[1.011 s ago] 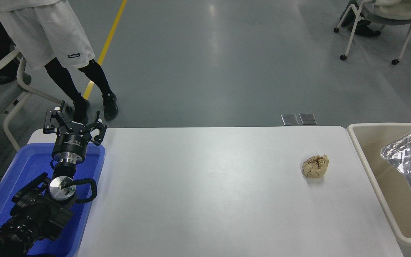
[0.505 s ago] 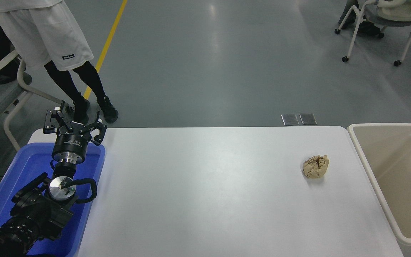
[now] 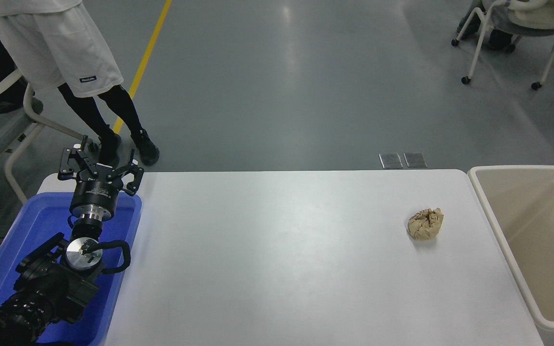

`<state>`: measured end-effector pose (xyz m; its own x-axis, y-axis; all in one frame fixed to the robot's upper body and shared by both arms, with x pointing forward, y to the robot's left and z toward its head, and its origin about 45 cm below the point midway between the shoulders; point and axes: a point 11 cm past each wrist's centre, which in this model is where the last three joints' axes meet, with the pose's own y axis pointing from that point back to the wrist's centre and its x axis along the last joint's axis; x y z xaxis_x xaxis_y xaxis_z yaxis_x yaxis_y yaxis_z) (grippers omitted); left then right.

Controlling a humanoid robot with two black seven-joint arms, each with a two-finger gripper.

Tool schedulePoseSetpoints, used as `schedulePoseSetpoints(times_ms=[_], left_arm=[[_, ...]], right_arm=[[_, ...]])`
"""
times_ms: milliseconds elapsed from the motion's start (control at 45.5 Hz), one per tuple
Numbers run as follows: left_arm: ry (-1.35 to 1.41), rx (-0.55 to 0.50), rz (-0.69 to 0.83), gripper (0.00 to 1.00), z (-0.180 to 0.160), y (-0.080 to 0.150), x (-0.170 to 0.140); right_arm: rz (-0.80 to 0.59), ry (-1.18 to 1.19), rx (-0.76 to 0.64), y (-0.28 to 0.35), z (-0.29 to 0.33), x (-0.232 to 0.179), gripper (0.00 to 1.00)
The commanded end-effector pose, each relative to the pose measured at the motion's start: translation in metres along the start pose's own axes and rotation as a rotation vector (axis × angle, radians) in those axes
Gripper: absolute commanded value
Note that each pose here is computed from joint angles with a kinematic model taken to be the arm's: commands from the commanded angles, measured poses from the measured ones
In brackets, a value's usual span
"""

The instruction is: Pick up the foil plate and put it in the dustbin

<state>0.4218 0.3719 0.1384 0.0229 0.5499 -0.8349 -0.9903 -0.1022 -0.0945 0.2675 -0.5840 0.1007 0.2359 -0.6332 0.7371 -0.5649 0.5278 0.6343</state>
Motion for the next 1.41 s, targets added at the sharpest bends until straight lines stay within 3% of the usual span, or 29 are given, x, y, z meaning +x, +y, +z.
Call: schedulePoseSetpoints(times_ms=[0,198,681,945,1385], left_arm=[[0.000,0.000,0.000,0.99,0.000,0.000,0.000],[0.000,0.000,0.000,0.99,0.000,0.000,0.000],[0.000,0.001,0.000,0.99,0.000,0.000,0.000],[0.000,0.001,0.000,0.99,0.000,0.000,0.000],[0.000,0.001,0.000,0.99,0.000,0.000,0.000]], right_arm=[[-0.147,0.098,0.036,0.025,-0.009,-0.011,0.99],[-0.303,0.157,0.076,0.051,-0.028,-0.025,1.00],[-0.881,0.351,0.081,0.100,-0.078,-0.030,1.00],[-1.074,0.542,0.034,0.127,-0.112,-0.027,1.00],[-0.904,0.745,0.218,0.159,-0.223,0.008,1.00]])
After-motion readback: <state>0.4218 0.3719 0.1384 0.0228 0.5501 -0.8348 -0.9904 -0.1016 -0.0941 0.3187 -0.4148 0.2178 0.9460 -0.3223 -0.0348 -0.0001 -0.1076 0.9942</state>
